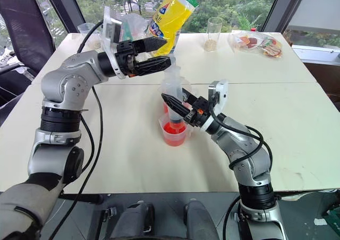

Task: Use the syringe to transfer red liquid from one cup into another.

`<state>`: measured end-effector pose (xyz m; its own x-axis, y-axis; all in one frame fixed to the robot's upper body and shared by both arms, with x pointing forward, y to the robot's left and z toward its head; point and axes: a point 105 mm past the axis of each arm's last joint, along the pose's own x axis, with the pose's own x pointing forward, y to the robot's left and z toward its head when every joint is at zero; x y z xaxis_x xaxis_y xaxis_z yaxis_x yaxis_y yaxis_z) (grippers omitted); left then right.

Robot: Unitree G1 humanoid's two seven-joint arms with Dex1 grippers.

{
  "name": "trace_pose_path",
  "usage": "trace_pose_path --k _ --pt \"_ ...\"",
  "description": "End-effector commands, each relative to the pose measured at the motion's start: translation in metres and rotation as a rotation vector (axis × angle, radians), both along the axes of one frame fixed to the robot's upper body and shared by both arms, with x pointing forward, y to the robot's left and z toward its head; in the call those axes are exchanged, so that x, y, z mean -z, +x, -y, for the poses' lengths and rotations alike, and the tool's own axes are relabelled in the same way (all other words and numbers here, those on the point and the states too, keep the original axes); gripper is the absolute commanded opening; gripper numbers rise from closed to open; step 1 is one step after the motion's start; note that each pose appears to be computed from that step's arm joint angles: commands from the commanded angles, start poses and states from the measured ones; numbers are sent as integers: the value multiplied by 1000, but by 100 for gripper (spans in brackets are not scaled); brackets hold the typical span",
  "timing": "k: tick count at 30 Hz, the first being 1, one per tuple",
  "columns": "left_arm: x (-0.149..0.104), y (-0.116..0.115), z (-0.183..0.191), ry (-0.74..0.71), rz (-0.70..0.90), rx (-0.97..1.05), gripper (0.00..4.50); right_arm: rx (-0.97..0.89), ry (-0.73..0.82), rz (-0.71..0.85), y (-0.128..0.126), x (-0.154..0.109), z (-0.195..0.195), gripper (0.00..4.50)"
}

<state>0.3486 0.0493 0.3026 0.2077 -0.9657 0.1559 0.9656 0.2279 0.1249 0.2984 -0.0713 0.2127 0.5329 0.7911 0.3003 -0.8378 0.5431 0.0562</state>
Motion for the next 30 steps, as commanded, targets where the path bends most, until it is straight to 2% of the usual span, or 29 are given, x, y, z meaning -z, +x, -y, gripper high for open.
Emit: trace_pose_path --k 1,4,5,7,14,30 --pt "-2 -11 15 23 27 71 303 -62 20 86 -15 -19 -9 144" --pt "-3 -15 16 15 19 102 153 -62 20 89 -15 -20 -10 144" --pt "-4 -16 16 12 17 109 89 -63 21 91 -15 -20 -10 144" --pt "-4 -17 16 12 16 112 3 -66 22 96 -15 -22 -10 144" --pt "0 -28 18 31 14 164 3 -61 29 121 -11 -31 -10 144" --pt "28 -41 28 98 -24 204 3 -45 51 180 -3 -55 -7 144"
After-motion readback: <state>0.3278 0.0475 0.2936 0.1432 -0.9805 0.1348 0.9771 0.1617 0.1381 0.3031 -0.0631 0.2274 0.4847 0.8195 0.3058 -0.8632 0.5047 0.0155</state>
